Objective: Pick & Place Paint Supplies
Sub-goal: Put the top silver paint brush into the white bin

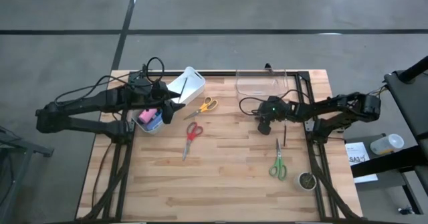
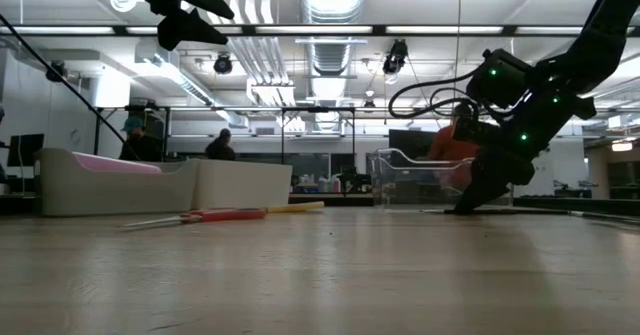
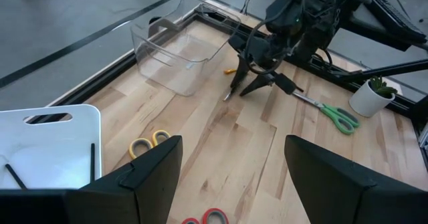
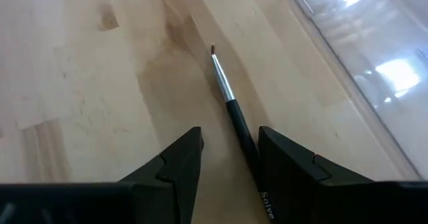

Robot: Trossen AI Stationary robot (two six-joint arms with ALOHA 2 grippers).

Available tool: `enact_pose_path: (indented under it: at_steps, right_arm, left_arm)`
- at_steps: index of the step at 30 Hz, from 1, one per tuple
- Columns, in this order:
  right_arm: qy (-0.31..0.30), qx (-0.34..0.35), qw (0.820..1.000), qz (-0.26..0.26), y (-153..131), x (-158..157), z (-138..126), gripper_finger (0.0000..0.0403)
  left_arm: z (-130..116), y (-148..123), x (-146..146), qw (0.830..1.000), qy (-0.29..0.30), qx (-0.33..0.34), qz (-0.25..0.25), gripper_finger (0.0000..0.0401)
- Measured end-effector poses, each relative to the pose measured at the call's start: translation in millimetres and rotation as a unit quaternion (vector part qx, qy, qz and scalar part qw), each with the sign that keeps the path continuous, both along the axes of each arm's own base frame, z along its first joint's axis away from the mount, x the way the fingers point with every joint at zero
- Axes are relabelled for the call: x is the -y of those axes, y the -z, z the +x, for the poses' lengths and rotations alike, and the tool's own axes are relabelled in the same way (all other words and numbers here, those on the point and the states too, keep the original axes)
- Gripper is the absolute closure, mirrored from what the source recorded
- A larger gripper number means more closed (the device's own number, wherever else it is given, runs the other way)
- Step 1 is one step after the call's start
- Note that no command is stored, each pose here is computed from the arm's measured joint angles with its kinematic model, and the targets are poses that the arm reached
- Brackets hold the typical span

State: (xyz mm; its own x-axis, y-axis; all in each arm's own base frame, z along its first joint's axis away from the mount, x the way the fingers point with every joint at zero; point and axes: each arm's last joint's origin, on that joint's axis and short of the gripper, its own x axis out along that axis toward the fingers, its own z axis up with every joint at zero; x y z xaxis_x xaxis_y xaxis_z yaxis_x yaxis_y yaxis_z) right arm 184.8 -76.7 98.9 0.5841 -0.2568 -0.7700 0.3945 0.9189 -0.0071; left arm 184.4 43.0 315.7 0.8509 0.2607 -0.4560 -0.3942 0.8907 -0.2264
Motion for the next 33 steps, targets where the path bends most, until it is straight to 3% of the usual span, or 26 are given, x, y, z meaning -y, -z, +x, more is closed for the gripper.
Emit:
enact_pose_path:
  at_steps: [8, 18, 24, 33]
  right_arm:
    - [-0.035, 0.021, 0.999, 0.009, -7, -5, -1, 0.0255]
    - [-0.130, 0.025, 0.990, -0.040, -13, -20, 5, 0.0255]
    - [-0.142, 0.031, 0.985, -0.090, -22, -20, 4, 0.0255]
    - [-0.186, -0.015, 0.981, -0.047, -22, -28, -14, 0.0255]
  left_arm:
    - [0, 0, 0, 1.000, 0.000, 0.000, 0.000, 0.0130]
    - [0, 0, 0, 1.000, 0.000, 0.000, 0.000, 0.0130]
    - [0, 0, 0, 1.000, 0.000, 0.000, 0.000, 0.0130]
    - [0, 0, 0, 1.000, 0.000, 0.000, 0.000, 0.0130]
